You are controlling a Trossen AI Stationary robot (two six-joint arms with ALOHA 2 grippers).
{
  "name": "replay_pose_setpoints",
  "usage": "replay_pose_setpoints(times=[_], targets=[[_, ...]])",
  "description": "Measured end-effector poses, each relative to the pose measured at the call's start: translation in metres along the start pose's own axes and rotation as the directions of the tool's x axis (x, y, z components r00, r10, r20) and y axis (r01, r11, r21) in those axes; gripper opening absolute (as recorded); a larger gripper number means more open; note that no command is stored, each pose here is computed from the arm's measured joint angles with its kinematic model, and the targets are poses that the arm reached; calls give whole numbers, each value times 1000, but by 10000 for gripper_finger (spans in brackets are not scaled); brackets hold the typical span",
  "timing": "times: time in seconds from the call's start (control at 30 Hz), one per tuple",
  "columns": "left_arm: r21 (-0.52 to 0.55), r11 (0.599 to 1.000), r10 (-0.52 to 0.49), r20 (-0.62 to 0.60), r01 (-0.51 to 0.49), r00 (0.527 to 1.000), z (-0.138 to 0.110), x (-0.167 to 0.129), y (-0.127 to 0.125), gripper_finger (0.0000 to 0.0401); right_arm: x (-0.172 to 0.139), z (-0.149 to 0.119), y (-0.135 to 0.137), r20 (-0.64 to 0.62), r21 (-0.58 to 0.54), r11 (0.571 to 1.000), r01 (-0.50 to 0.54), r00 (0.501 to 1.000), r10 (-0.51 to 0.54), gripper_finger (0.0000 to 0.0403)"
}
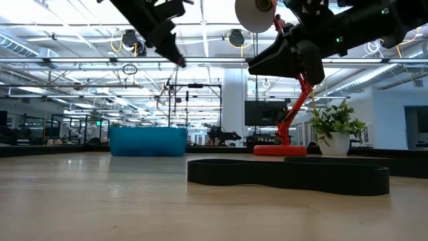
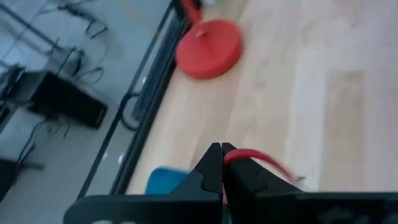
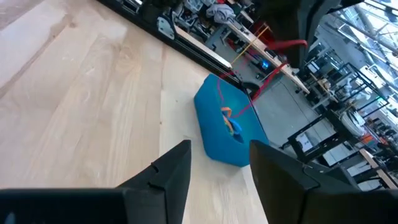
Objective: Pick and place rubber bands into bin
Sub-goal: Put the red rubber band into the blue container
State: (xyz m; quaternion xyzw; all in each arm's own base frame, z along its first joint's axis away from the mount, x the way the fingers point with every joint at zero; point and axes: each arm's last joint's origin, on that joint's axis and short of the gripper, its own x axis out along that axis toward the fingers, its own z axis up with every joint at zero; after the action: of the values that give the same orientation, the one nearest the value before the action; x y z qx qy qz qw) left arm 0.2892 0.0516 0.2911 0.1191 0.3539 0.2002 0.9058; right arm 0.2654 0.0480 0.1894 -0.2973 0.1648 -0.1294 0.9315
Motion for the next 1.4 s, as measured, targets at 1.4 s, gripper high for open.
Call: replay_pose_setpoints(times=[1.4], targets=[[-150, 986, -15, -513, -72, 858, -81, 96, 59, 20, 0, -2, 1, -22, -19, 1000, -13, 1000, 13, 155]])
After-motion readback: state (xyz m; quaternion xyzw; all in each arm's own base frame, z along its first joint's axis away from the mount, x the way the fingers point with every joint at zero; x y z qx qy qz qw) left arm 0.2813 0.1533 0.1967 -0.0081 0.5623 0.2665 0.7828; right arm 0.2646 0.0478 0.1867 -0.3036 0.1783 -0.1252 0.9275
